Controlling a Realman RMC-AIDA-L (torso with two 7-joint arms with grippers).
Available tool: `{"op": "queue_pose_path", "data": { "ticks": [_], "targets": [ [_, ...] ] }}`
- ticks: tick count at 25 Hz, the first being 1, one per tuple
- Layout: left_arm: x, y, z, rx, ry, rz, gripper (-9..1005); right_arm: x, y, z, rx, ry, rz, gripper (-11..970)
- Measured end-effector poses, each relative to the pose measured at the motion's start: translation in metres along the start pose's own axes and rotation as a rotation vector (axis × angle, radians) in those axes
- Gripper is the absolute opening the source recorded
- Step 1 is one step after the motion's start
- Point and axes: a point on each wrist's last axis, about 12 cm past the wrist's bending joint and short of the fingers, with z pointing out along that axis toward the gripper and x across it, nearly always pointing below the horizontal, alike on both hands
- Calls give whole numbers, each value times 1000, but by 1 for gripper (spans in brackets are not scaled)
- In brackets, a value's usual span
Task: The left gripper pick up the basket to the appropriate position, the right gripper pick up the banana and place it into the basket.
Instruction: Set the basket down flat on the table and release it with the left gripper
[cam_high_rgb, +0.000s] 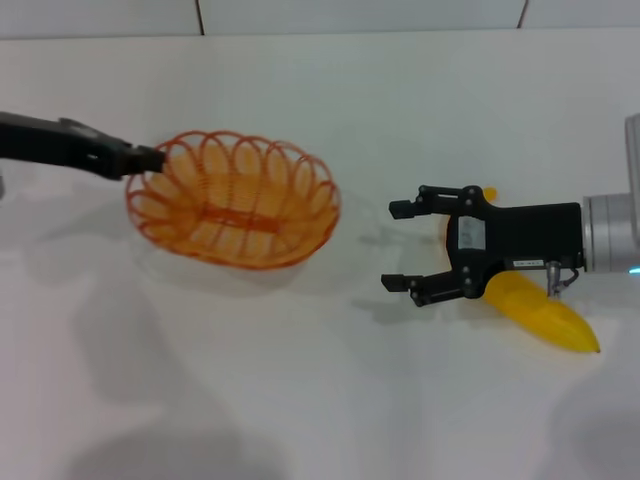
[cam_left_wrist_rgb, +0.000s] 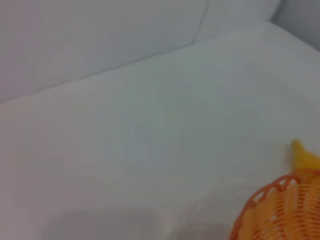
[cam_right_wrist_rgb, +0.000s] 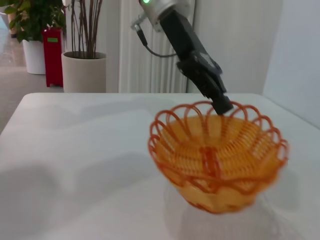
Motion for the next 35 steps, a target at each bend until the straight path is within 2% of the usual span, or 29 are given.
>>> {"op": "queue_pose_path", "data": {
  "ticks": [6,12,20,35],
  "targets": [
    [-6,-4,36,29,0,-121,40,-1,-1,1,4,-5,-2,894],
    [-6,-7,55,6,72,-143,41,-6,-4,4,0,-15,-13,893],
    [-2,-8,60,-16,141,-161,43,-9,-7,5,6,-26,-18,894],
    [-8,-8,62,-21,107,-162,47,-9,-7,5,6,-26,-24,893]
  ]
}}
